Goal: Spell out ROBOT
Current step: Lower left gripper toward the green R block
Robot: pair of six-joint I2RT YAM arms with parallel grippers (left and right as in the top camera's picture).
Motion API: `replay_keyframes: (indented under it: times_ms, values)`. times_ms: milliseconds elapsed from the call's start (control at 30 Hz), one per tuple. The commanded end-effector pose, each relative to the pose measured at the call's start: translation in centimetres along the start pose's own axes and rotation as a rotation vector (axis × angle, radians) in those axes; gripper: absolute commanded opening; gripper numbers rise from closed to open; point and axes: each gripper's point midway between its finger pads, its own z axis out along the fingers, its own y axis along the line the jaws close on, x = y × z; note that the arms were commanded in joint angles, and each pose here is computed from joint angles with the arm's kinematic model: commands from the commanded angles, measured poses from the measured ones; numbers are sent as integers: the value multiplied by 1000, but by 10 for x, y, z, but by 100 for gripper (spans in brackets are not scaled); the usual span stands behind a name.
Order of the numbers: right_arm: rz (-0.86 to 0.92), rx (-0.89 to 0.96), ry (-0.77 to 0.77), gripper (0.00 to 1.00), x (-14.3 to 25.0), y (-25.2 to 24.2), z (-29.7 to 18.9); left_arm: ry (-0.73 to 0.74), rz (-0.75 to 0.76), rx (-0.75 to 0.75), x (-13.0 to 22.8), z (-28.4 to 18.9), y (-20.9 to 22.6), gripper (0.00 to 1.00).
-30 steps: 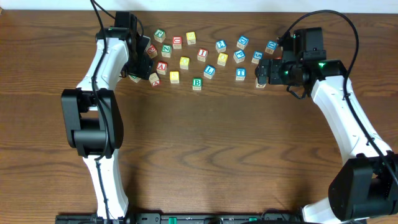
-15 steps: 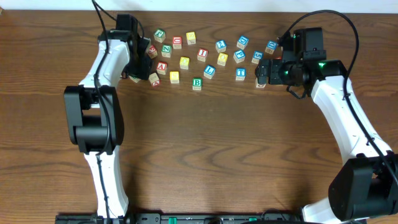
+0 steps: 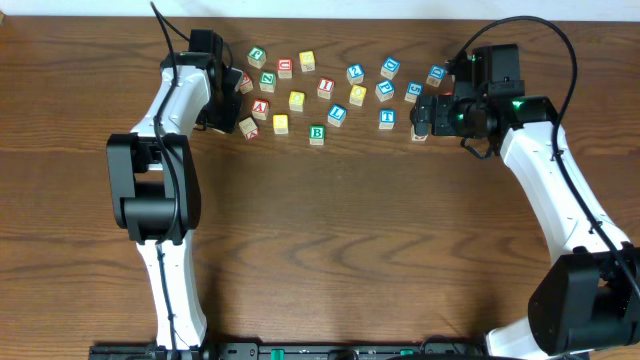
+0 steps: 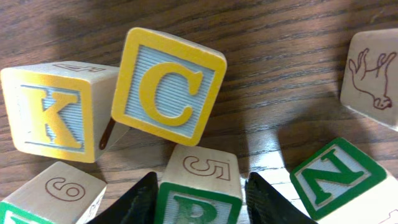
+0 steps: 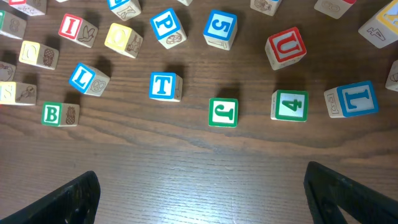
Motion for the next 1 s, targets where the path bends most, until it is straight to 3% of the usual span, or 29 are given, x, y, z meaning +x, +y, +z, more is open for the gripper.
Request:
replay_keyframes:
  times_ms: [0, 300, 567, 733, 900, 967]
  values:
    - [-3, -4, -8, 99, -5, 5, 0, 0, -63, -47, 1, -7, 11, 41]
    - [-3, -4, -7, 99, -5, 5, 0, -50, -256, -107, -2, -44, 22, 39]
    - [-3, -4, -7, 99, -5, 5, 0, -72, -360, -44, 7, -96, 4, 34]
    - [-3, -4, -7, 99, -5, 5, 0, -97, -338, -47, 1, -96, 5, 36]
    - [-3, -4, -8, 99, -5, 5, 0, -93, -254, -50, -5, -71, 5, 47]
    - [-3, -4, -7, 99, -5, 5, 0, -73, -229, -49, -4, -58, 5, 47]
